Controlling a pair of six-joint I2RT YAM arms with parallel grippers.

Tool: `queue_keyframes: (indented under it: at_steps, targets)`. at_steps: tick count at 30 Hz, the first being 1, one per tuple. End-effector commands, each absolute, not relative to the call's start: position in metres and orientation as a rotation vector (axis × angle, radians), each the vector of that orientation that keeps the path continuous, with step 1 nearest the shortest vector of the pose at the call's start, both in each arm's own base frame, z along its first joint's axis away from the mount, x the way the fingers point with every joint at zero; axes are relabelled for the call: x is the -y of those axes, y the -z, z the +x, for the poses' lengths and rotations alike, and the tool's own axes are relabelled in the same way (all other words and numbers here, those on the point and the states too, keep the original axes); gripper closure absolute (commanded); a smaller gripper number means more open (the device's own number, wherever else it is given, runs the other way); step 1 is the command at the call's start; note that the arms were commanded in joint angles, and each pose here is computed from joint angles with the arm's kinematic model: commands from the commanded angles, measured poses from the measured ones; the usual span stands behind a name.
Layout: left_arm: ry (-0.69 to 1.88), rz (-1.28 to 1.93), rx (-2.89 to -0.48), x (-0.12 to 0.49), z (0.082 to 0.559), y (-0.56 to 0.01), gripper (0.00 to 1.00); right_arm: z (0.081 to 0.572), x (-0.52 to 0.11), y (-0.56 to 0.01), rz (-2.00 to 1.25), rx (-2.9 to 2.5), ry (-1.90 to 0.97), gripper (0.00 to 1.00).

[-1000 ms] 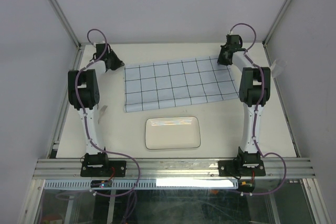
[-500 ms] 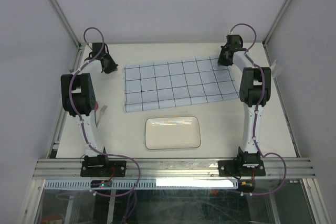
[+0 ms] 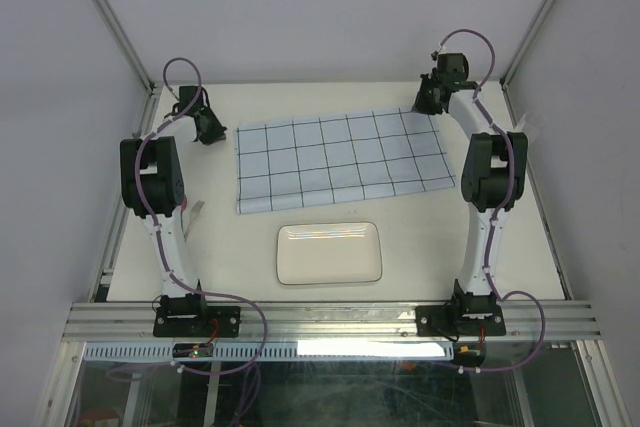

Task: Set the dinner table for one person
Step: Flatten out the napkin at the center of the board.

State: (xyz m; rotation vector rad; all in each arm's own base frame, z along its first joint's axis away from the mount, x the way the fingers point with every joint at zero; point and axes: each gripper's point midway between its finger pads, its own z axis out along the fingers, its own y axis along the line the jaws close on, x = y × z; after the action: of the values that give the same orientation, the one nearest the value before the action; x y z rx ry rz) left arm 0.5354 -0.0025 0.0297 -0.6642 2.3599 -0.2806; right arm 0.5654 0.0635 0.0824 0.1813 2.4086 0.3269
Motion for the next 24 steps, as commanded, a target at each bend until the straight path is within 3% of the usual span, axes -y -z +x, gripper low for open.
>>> queue_keyframes:
  at_steps: [1, 9, 24]
  targets:
    - [0.295, -0.651, -2.334, 0.004, 0.548, -0.026, 1.0, 0.571, -0.086, -0.154, 0.101, -2.26, -0.399, 1.0]
    - [0.353, -0.661, -2.343, 0.015, 0.552, -0.011, 1.0, 0.57, -0.138, -0.154, 0.006, -2.262, -0.581, 1.0]
    - [0.465, -0.648, -2.357, 0.049, 0.544, -0.008, 1.0, 0.599, -0.322, -0.114, -0.154, -2.149, -1.0, 1.0]
